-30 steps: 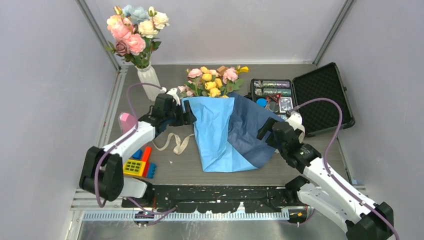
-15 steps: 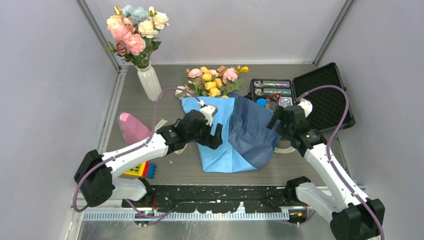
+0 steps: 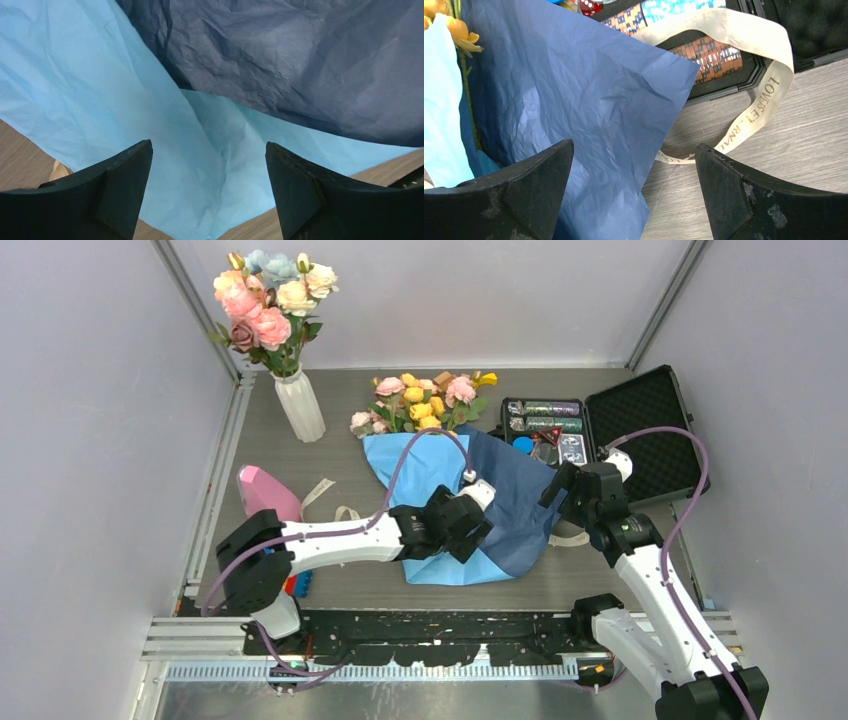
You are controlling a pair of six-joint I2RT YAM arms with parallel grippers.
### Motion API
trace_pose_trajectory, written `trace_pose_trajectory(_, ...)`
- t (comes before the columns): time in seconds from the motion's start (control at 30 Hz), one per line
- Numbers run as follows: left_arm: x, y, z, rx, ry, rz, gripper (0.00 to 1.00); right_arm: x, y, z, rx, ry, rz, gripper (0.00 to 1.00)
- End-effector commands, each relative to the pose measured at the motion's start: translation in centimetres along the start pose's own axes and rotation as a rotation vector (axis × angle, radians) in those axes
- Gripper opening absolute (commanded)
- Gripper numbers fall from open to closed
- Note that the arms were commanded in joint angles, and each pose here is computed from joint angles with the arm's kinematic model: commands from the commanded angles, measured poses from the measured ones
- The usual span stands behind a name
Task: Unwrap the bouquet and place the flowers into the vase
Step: Unfold the wrapping paper at the center of the board.
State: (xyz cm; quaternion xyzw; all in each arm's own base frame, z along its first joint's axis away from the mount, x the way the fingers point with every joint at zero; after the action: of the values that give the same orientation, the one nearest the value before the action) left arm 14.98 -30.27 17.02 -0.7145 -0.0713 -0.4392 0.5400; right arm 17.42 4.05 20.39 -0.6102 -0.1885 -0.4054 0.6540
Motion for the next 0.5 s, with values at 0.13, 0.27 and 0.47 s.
trace_pose_trajectory(0.13,0.48,0.31,-1.12,0.198,0.158,-0.027,0.62,0.31,-0.51,0.19,0.033,0.018,-0.020,0.96)
trace_pose_trajectory(0.27,0.32,0.35,-1.24,0.212,0.167,-0.026,0.45,0.39,-0.49,0.22,0.033,0.016,-0.018,0.95)
trace_pose_trajectory(0.47,0.38,0.17,-1.09,0.226,0.167,-0.032,0.30,0.49,-0.73,0.25,0.045,0.009,-0.024,0.95)
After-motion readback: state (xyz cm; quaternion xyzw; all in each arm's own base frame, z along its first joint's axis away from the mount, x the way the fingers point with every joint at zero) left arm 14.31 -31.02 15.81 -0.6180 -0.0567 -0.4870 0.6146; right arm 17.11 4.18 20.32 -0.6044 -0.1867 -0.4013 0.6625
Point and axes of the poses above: each gripper's point midway between its finger pads, its own y axis out along the fingers, its own z axis along the line the jaws close on, x = y × z, the point moved 10 cm from there along -y, back along the fingers, and after that the axes turned 9 degrees about -y, right-handed, at the moved point
